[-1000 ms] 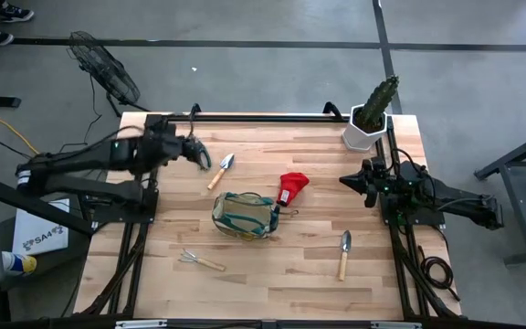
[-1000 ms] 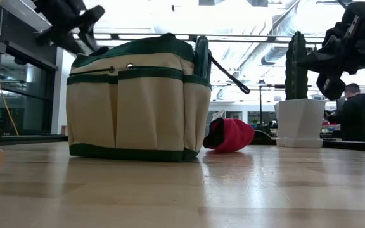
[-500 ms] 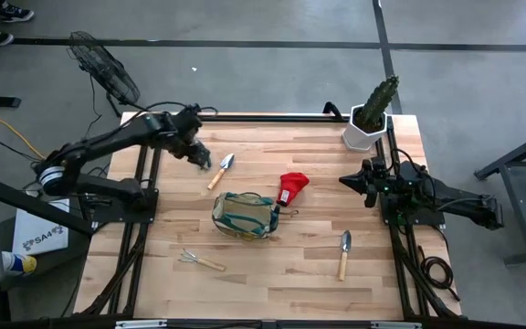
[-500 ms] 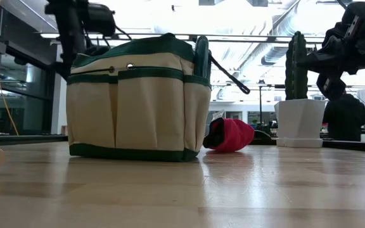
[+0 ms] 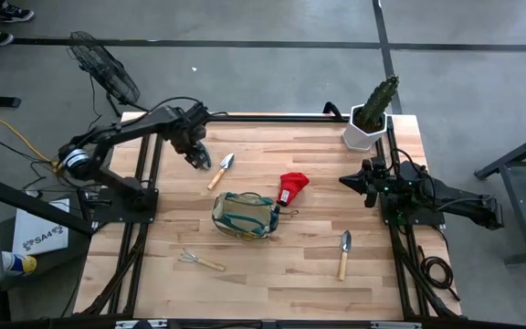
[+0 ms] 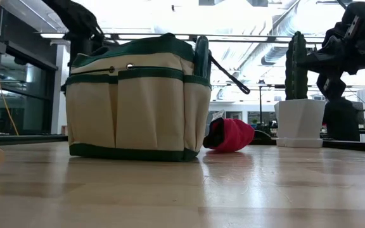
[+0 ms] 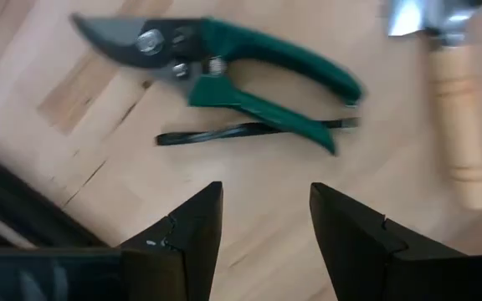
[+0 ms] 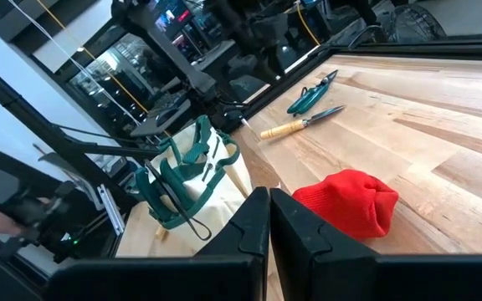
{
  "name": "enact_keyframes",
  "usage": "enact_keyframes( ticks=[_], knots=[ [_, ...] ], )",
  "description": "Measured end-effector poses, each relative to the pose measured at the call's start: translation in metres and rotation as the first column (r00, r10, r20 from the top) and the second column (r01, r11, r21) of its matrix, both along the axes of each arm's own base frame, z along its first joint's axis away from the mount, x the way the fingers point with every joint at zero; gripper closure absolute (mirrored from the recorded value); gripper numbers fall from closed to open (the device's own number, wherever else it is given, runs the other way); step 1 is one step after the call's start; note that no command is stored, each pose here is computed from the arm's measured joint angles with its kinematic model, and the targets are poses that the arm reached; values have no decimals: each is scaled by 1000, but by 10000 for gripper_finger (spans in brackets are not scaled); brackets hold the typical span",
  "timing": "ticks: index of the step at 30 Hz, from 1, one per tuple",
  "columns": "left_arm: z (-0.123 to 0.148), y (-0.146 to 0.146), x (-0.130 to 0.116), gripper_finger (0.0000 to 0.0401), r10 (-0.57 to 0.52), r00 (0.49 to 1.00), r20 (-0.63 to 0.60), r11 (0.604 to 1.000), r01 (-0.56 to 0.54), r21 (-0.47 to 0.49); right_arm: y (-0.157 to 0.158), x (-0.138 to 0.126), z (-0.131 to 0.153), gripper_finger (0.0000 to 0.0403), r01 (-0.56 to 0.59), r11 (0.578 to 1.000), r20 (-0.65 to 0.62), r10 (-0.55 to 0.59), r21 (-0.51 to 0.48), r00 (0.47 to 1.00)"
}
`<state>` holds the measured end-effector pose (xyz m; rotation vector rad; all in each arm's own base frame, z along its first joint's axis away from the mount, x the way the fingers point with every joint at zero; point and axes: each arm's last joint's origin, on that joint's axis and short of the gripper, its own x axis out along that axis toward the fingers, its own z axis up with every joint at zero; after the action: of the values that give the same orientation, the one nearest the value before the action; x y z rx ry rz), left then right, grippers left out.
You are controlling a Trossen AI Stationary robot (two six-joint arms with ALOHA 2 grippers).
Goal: Pick & Place Garden tools in Gardening bag
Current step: Put the shear green scissors into the gardening bag
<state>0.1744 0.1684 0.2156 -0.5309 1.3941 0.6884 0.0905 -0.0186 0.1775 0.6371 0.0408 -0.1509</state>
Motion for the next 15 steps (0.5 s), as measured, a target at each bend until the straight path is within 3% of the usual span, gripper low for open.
enact_keyframes(
  ticks=[3,6,8,11,15],
  knots=[
    [-9,11,-5,227,158,987,-21,987,-159,-26,0,0,0,399,0,1000,0,0,0,1000],
    [-17,21,-11,227,351,936,-21,933,-352,-80,0,0,0,399,0,1000,0,0,0,1000],
    [-20,26,-15,227,418,908,-13,902,-416,-117,0,0,0,399,0,1000,0,0,0,1000],
    [-23,33,-18,227,424,906,12,900,-419,-121,0,0,0,399,0,1000,0,0,0,1000],
    [-23,36,-19,227,264,965,-2,961,-263,-80,0,0,0,399,0,1000,1,0,0,1000]
  ],
)
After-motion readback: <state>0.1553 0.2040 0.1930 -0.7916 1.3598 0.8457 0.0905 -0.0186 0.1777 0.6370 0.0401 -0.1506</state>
